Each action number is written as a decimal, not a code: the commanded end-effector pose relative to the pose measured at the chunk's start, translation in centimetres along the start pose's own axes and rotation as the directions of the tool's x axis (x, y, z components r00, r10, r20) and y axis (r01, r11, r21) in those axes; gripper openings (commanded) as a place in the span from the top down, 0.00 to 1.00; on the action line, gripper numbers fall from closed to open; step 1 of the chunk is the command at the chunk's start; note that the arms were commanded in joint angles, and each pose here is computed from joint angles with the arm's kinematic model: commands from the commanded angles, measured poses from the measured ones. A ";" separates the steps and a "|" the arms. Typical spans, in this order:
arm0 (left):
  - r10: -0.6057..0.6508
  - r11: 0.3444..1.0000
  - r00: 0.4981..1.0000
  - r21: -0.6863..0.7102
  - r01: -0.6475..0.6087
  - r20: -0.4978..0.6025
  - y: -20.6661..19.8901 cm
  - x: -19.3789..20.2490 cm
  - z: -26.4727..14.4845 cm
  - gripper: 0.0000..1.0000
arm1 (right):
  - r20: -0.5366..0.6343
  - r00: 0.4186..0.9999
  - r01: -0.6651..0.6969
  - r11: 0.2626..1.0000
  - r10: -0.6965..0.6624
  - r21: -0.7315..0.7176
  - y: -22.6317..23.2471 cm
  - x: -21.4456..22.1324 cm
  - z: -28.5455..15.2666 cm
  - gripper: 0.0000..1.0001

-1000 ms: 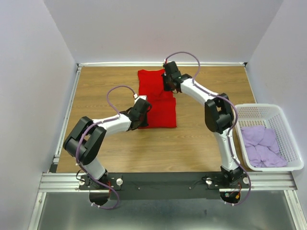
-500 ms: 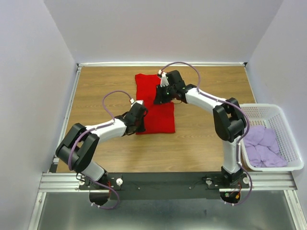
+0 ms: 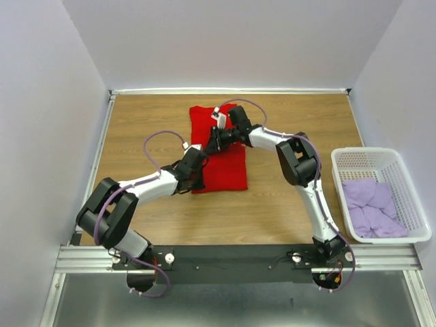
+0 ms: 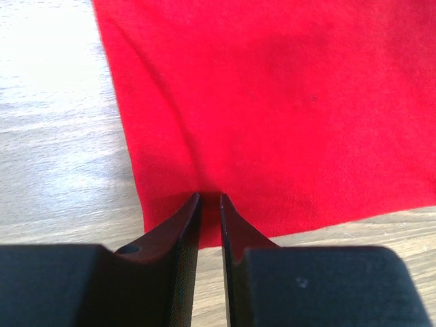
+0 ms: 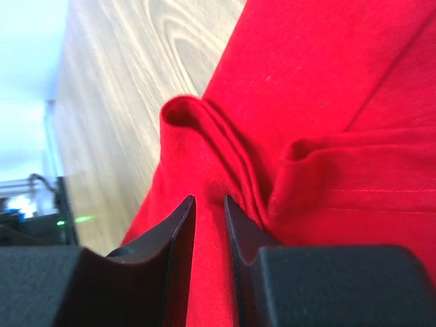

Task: Fold and stack the t-shirts
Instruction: Fold the tshirt

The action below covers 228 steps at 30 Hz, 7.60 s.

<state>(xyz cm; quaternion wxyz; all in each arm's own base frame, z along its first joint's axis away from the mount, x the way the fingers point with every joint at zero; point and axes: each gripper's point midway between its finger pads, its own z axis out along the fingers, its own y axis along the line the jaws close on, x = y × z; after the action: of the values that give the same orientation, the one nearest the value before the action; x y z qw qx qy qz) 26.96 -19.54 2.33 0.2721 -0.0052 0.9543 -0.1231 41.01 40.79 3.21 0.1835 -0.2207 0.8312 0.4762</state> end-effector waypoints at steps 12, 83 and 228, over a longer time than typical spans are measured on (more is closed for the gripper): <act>-0.046 0.998 0.999 -0.040 0.046 0.022 1.2 -0.1 -3.0 0.70 | 0.057 0.993 -0.091 0.988 0.099 -0.127 -1.7 -4.5 -3.2 0.66; -0.238 0.954 0.971 0.193 0.230 0.017 3.0 -0.9 -3.1 0.77 | -0.074 0.960 -0.276 0.956 0.270 -0.100 4.6 12.3 -13.8 0.78; 0.070 0.992 0.953 -0.077 -0.097 -0.295 -1.0 8.7 -6.5 1.00 | -0.171 0.869 -0.083 0.477 0.464 0.875 1.2 27.2 -23.1 1.00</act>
<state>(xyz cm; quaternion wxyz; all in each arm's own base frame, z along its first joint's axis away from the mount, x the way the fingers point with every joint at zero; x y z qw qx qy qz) 22.10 -21.52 2.45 0.2119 0.0131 0.9736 -0.0840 24.05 21.45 1.55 0.1516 -0.0180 0.9865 0.0584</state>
